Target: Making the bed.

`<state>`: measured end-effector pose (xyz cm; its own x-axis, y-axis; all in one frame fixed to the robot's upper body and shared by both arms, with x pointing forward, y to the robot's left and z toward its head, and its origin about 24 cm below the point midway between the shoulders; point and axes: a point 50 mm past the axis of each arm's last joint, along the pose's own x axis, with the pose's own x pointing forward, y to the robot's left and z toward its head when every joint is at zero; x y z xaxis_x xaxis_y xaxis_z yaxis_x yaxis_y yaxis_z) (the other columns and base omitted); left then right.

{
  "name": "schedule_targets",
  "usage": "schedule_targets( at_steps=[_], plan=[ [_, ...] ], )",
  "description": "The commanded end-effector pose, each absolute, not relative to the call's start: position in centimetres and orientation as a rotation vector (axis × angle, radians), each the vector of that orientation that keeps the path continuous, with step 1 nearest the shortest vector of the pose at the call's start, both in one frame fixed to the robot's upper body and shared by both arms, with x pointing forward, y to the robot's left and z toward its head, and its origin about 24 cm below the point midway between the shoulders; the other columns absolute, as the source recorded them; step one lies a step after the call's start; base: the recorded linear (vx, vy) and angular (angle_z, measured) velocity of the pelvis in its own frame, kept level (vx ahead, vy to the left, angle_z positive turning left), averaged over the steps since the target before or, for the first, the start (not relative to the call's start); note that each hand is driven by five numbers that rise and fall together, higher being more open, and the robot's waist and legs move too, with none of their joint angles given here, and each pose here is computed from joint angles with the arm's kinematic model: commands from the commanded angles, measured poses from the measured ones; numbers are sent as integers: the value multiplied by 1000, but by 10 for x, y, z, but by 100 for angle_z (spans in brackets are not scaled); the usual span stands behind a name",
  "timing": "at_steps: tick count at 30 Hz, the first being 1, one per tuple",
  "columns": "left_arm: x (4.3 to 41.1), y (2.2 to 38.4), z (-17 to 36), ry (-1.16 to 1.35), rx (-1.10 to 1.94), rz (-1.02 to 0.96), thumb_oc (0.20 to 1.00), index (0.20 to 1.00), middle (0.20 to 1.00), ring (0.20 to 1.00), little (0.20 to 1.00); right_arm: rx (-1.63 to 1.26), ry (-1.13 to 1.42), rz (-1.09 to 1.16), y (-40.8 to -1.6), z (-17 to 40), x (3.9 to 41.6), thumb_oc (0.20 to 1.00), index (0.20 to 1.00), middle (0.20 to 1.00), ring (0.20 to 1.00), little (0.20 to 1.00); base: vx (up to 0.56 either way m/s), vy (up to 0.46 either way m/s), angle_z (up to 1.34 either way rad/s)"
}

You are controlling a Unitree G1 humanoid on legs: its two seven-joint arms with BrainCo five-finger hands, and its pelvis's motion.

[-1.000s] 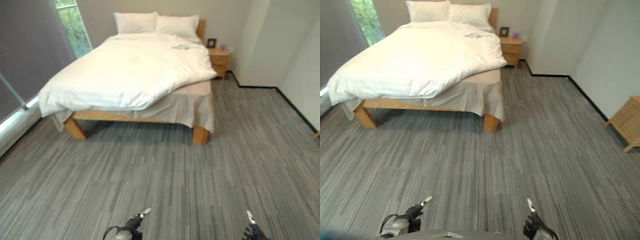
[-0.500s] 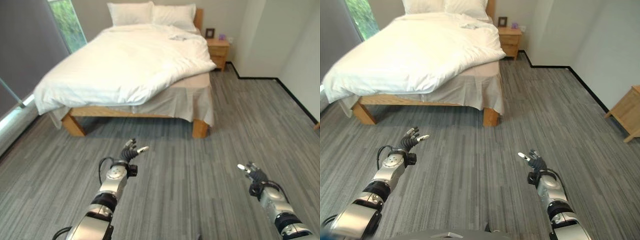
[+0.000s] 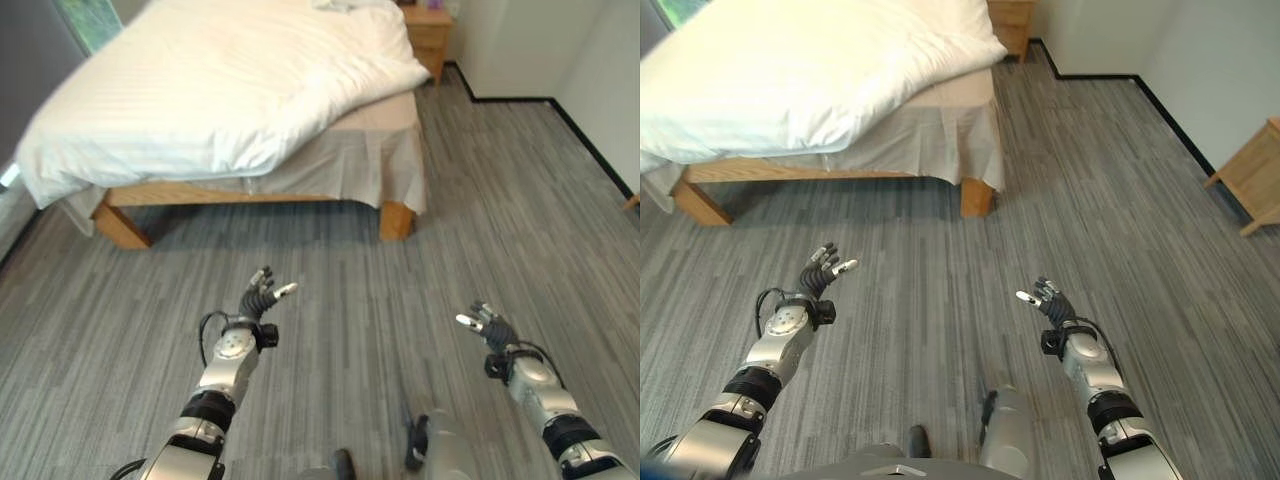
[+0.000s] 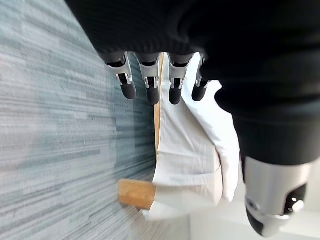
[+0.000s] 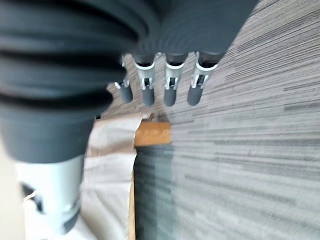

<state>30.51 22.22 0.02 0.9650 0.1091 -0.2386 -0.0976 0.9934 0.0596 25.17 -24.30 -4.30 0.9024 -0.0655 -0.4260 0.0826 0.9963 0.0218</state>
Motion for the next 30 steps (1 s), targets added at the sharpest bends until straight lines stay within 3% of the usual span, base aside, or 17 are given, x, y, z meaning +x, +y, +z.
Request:
schedule_targets(
  at_steps=[1,7,14,21,23,30],
  plan=[
    [323,216,26,138,95,59,1000,1000,1000,1000,1000,36,359,-153,-262,-30,256,1000,1000,1000,1000,1000,650,-172,56],
    [317,190,17,147,41,-19,1000,1000,1000,1000,1000,49,386,-233,-278,-38,236,1000,1000,1000,1000,1000,634,-252,86],
    [323,177,22,151,-7,-75,1000,1000,1000,1000,1000,-35,338,-145,-268,-18,259,1000,1000,1000,1000,1000,561,-430,8],
    [316,192,8,203,6,-15,1000,1000,1000,1000,1000,-79,254,-34,-244,6,298,1000,1000,1000,1000,1000,642,-10,-1],
    [321,194,16,177,19,-11,1000,1000,1000,1000,1000,-65,249,38,-216,5,307,1000,1000,1000,1000,1000,580,44,-38],
    [315,205,19,158,67,0,1000,1000,1000,1000,1000,-88,373,78,-208,-24,289,1000,1000,1000,1000,1000,431,69,18]
  ],
)
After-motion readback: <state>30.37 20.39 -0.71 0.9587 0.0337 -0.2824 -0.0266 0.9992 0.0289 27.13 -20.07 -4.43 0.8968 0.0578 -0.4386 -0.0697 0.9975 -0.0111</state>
